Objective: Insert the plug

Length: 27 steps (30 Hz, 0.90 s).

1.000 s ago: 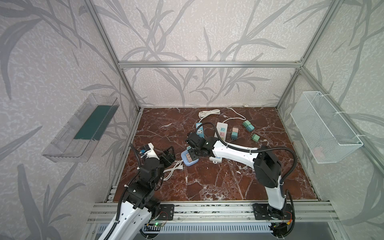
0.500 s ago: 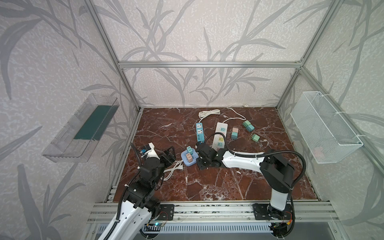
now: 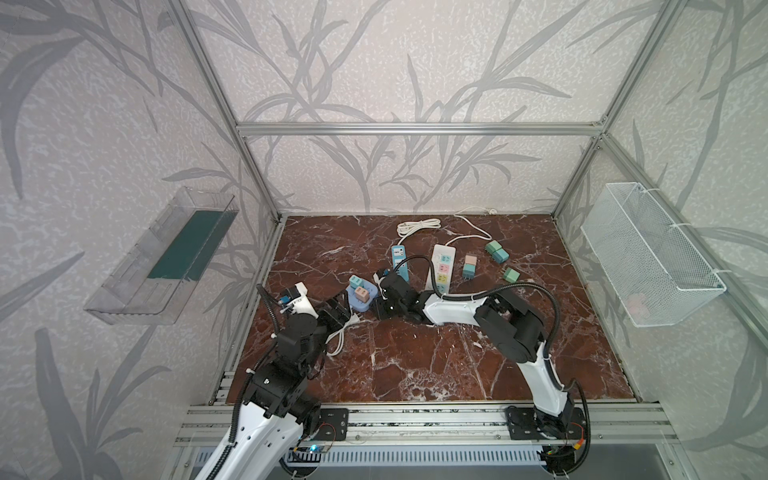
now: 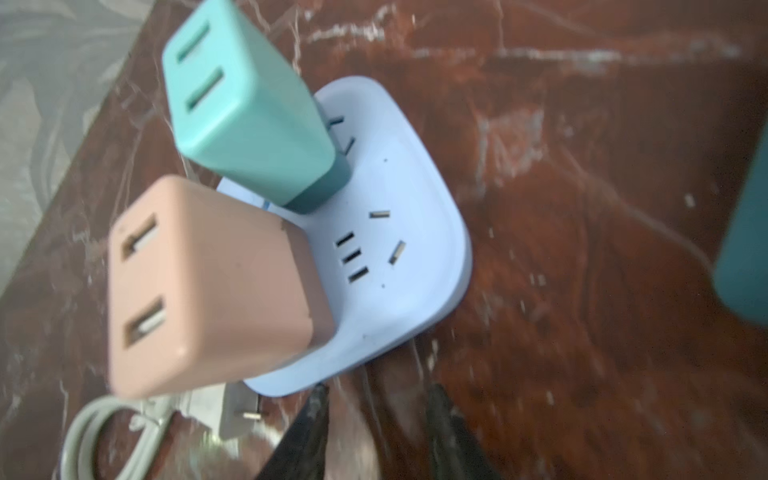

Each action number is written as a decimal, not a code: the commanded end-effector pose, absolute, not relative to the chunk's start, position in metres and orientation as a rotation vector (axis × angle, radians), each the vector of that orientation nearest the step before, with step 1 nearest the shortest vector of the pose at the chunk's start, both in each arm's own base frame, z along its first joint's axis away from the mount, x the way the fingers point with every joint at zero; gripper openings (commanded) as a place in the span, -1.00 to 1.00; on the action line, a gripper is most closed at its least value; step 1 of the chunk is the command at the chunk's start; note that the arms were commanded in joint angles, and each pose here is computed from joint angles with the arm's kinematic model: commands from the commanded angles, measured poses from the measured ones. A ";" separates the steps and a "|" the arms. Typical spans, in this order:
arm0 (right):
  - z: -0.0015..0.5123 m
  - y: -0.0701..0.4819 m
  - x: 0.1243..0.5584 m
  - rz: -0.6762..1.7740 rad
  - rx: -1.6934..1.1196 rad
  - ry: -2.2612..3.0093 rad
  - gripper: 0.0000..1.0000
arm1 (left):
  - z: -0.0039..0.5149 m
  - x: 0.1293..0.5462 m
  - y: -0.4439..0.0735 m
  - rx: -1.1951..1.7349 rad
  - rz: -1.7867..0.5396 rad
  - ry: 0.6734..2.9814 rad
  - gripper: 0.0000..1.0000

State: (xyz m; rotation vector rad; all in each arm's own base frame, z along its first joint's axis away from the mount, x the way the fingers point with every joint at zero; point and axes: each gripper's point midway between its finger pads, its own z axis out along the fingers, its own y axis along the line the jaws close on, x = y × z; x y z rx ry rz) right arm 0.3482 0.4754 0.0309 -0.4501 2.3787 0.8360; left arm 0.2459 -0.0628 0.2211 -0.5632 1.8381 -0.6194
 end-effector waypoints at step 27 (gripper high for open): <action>0.150 0.163 0.305 0.321 -0.037 2.362 0.67 | 0.170 0.380 -0.176 -0.185 -0.257 2.285 0.99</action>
